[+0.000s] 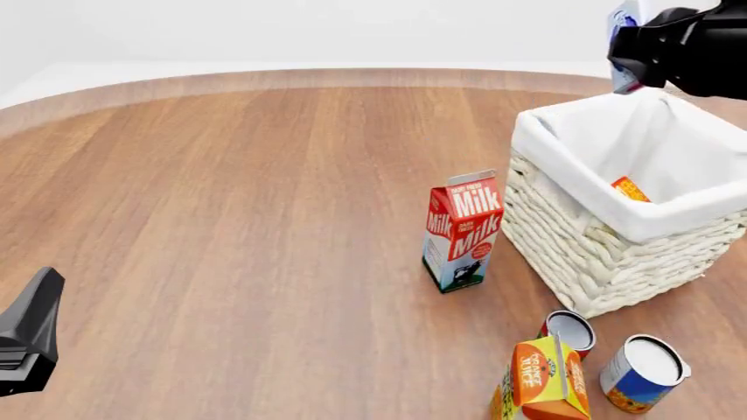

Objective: Pick up the cream cheese box and the butter, and put them in the basket.

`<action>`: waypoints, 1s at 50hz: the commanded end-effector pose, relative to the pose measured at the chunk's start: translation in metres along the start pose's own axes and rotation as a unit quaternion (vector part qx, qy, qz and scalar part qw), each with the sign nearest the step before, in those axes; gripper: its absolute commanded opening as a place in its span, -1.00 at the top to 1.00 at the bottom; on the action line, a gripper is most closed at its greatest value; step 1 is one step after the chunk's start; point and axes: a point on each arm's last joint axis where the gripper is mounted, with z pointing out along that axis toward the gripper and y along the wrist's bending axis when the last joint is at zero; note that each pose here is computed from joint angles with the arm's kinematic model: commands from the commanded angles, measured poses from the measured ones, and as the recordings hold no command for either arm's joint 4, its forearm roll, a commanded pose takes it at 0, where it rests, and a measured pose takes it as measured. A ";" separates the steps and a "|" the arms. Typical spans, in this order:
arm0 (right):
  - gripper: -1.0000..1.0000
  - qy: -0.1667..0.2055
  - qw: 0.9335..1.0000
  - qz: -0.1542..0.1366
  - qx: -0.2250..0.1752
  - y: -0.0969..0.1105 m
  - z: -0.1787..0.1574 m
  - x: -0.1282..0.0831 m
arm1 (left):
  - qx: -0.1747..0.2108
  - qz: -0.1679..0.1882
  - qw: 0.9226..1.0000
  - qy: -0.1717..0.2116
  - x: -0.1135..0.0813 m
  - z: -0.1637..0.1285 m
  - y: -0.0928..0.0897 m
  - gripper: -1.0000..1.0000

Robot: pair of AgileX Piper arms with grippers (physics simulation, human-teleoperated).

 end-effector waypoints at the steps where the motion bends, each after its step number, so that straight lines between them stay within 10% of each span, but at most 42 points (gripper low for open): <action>1: 1.00 -0.011 0.999 0.016 0.027 -0.014 0.004 -0.003 | 0.000 0.000 1.000 0.000 0.000 0.000 0.000 -1.00; 50: 1.00 0.052 0.992 0.018 0.115 -0.069 0.047 0.044 | 0.000 0.000 1.000 0.000 0.000 0.000 0.000 -1.00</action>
